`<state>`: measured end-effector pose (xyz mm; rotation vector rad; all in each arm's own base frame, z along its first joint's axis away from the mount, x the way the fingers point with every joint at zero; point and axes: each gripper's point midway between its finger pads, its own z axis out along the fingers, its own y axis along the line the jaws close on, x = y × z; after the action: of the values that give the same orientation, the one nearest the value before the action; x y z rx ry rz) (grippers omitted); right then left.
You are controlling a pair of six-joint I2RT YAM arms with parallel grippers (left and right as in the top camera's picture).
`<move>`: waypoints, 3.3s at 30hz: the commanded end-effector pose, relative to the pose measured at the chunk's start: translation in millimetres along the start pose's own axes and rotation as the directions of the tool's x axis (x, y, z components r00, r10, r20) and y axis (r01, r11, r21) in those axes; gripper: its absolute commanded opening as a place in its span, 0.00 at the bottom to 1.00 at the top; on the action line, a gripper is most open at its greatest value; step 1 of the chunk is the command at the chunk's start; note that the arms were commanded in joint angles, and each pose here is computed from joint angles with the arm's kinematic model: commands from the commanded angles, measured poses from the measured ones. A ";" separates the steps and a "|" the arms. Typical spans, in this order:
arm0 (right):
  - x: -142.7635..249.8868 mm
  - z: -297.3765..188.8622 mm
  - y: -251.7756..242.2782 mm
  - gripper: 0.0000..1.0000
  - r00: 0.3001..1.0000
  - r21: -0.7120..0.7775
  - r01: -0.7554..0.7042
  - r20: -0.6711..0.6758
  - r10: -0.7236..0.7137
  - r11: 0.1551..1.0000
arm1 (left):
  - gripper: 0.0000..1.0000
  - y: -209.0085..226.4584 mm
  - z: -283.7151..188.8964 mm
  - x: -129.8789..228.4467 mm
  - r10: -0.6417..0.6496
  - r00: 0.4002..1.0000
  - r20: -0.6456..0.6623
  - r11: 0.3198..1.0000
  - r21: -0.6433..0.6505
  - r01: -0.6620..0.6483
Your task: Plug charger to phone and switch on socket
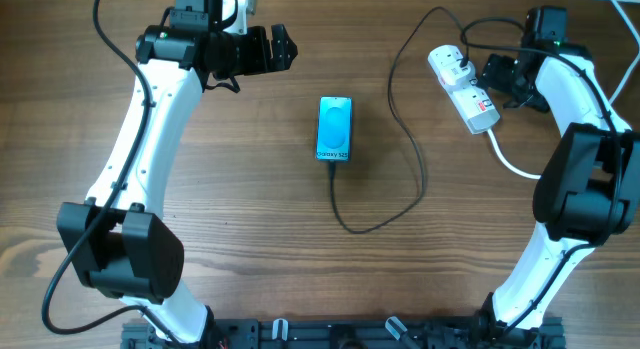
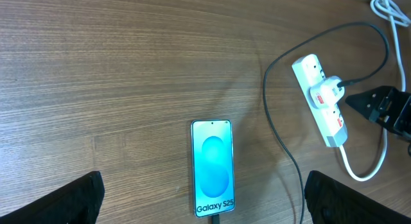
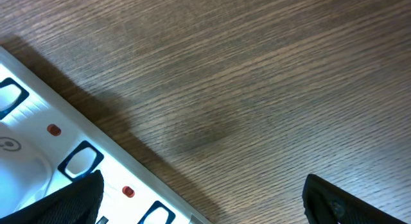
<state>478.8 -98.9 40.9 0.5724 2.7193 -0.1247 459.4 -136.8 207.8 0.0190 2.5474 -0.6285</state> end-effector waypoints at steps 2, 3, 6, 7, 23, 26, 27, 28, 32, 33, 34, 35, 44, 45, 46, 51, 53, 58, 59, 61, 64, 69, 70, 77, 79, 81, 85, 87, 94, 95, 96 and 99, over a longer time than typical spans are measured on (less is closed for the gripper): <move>7.6 12.9 14.6 1.00 0.999 -0.077 0.015 -0.027 -0.017 0.997 | 1.00 2.3 4.3 1.9 0.006 1.000 -0.009 1.000 -0.008 -0.007; 6.0 13.1 14.8 1.00 1.000 -0.077 0.010 -0.021 -0.011 0.997 | 1.00 2.3 4.3 1.9 0.007 1.000 -0.009 1.000 -0.008 -0.007; -0.1 13.2 14.1 1.00 1.000 -0.072 -0.011 0.002 0.011 0.997 | 1.00 2.3 4.3 1.9 0.007 1.000 -0.009 1.000 -0.008 -0.007; -1.7 13.3 13.2 1.00 1.000 -0.066 -0.011 0.009 0.012 0.998 | 1.00 2.3 4.3 1.9 0.007 1.000 -0.009 1.000 -0.008 -0.007; 10.2 41.8 15.8 1.00 0.999 -0.069 -0.007 -0.033 0.004 0.998 | 1.00 2.3 4.3 1.9 0.007 1.000 -0.009 1.000 -0.008 -0.007; 12.0 41.3 20.4 1.00 0.999 -0.096 -0.008 -0.042 0.004 0.995 | 1.00 2.4 4.3 2.0 0.006 1.000 -0.009 1.000 -0.008 -0.006; 12.7 41.1 21.8 1.00 0.999 -0.104 -0.007 -0.045 0.003 0.995 | 1.00 2.3 4.3 1.9 0.006 1.000 -0.009 1.000 -0.008 -0.007; 13.9 40.7 24.8 1.00 0.999 -0.122 -0.008 -0.052 0.001 0.993 | 1.00 2.3 4.3 1.9 0.006 1.000 -0.009 1.000 -0.008 -0.007; 19.0 38.9 34.8 1.00 0.997 -0.181 -0.013 -0.077 -0.001 0.983 | 1.00 2.3 4.3 1.9 0.006 1.000 -0.009 1.000 -0.008 -0.007; 19.5 38.7 35.8 1.00 0.997 -0.186 -0.012 -0.080 -0.002 0.982 | 1.00 2.3 4.3 1.9 0.006 1.000 -0.009 1.000 -0.008 -0.007; 20.7 38.4 36.6 1.00 0.996 -0.192 -0.014 -0.085 -0.003 0.981 | 1.00 2.3 4.3 1.9 0.006 1.000 -0.009 1.000 -0.008 -0.007; 22.4 38.3 36.1 1.00 0.996 -0.190 -0.014 -0.092 -0.003 0.982 | 1.00 2.4 4.3 2.0 0.006 1.000 -0.009 1.000 -0.008 -0.006; 31.1 37.8 34.1 1.00 0.992 -0.181 -0.018 -0.127 -0.005 0.983 | 1.00 2.3 4.3 1.9 0.007 1.000 -0.009 1.000 -0.008 -0.007; 31.5 37.7 34.0 1.00 0.992 -0.181 -0.018 -0.129 -0.005 0.983 | 1.00 2.4 4.3 2.0 0.006 1.000 -0.009 1.000 -0.008 -0.006; 31.8 37.7 33.9 1.00 0.991 -0.180 -0.018 -0.130 -0.006 0.983 | 1.00 2.3 4.3 1.9 0.006 1.000 -0.009 1.000 -0.008 -0.007; 31.5 29.4 31.9 1.00 0.990 -0.174 -0.049 -0.139 0.025 0.984 | 1.00 2.4 4.3 2.0 0.006 1.000 -0.009 1.000 -0.008 -0.006; 26.2 15.7 31.3 1.00 0.989 -0.173 -0.091 -0.128 0.069 0.981 | 1.00 2.3 4.3 1.9 0.006 1.000 -0.009 1.000 -0.008 -0.007; -0.7 -56.5 29.4 1.00 0.992 -0.208 -0.124 -0.017 0.124 0.970 | 1.00 2.3 4.3 1.9 0.006 1.000 -0.009 1.000 -0.008 -0.007; -3.2 -72.7 28.3 1.00 0.992 -0.214 -0.122 0.003 0.126 0.969 | 1.00 2.4 4.3 2.0 0.007 1.000 -0.009 1.000 -0.008 -0.007; -3.7 -105.4 23.7 1.00 0.989 -0.218 -0.136 0.030 0.146 0.966 | 1.00 2.3 4.3 1.9 0.007 1.000 -0.009 1.000 -0.008 -0.007; 8.5 -156.6 13.0 1.00 0.987 -0.210 -0.135 0.052 0.149 0.968 | 1.00 2.3 4.3 1.9 0.007 1.000 -0.009 1.000 -0.008 -0.007; 43.8 -223.2 10.6 1.00 0.986 -0.236 -0.089 0.118 0.119 0.968 | 1.00 2.3 4.3 1.9 0.007 1.000 -0.009 1.000 -0.008 -0.007; 53.7 -231.8 13.1 1.00 0.985 -0.247 -0.073 0.132 0.108 0.966 | 1.00 2.3 4.3 1.9 0.007 1.000 -0.009 1.000 -0.008 -0.007; 145.5 -269.8 27.5 1.00 0.983 -0.346 -0.021 0.166 0.084 0.938 | 1.00 2.3 4.3 1.9 0.007 1.000 -0.009 1.000 -0.008 -0.007; 170.1 -272.6 24.4 1.00 0.987 -0.360 -0.074 0.109 0.121 0.930 | 1.00 2.3 4.3 1.9 0.006 1.000 -0.009 1.000 -0.008 -0.007; 189.4 -274.7 17.5 1.00 0.978 -0.353 -0.183 0.030 0.206 0.918 | 1.00 2.4 4.3 2.0 0.006 1.000 -0.009 1.000 -0.008 -0.006; 200.3 -278.9 11.3 1.00 0.945 -0.342 -0.316 -0.030 0.326 0.885 | 1.00 2.3 4.3 1.9 0.006 1.000 -0.009 1.000 -0.008 -0.007; 199.9 -277.2 11.8 1.00 0.942 -0.337 -0.326 -0.038 0.333 0.883 | 1.00 2.3 4.3 1.9 0.007 1.000 -0.009 1.000 -0.008 -0.007; 191.2 -263.0 15.5 1.00 0.960 -0.304 -0.275 -0.032 0.278 0.912 | 1.00 2.3 4.3 1.9 0.007 1.000 -0.009 1.000 -0.008 -0.007; 184.2 -262.1 22.3 1.00 0.977 -0.332 -0.202 -0.002 0.213 0.922 | 1.00 2.3 4.3 1.9 0.007 1.000 -0.009 1.000 -0.008 -0.007; 179.1 -261.7 27.1 1.00 0.985 -0.350 -0.151 0.021 0.169 0.925 | 1.00 2.3 4.3 1.9 0.007 1.000 -0.009 1.000 -0.008 -0.007; 165.0 -264.0 39.5 1.00 0.992 -0.396 -0.002 0.113 0.051 0.918 | 1.00 2.3 4.3 1.9 0.006 1.000 -0.009 1.000 -0.008 -0.007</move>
<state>258.9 32.3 225.5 0.7123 2.5009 0.3864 459.4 -136.8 207.8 0.0189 2.5474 -0.6281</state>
